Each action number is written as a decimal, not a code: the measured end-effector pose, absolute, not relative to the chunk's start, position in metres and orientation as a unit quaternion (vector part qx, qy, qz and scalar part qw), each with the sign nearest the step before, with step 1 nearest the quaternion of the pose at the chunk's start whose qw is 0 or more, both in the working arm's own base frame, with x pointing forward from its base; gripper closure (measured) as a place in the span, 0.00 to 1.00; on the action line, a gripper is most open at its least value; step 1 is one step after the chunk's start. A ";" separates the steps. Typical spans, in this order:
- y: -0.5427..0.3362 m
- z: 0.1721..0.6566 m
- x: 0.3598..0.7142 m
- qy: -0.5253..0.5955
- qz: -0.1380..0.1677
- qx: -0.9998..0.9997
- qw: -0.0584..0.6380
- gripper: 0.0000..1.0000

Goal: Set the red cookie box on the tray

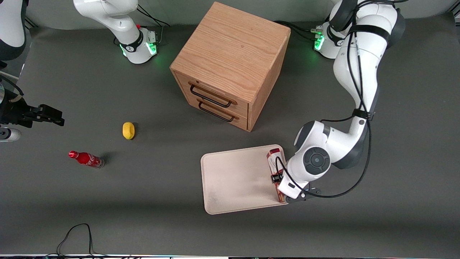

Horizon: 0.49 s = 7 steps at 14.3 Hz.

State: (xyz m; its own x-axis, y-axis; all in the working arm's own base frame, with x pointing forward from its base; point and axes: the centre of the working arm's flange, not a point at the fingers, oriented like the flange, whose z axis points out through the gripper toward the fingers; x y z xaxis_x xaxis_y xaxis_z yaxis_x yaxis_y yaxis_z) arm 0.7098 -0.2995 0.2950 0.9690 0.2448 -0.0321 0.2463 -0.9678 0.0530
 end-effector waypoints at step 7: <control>-0.197 0.482 0.670 0.059 -0.029 0.998 -0.019 0.00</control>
State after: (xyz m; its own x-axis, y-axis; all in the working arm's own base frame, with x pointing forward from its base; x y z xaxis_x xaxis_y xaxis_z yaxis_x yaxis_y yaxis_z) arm 0.6705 -0.1972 0.4821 0.9914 0.1188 -0.0557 0.1166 -0.9923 -0.0410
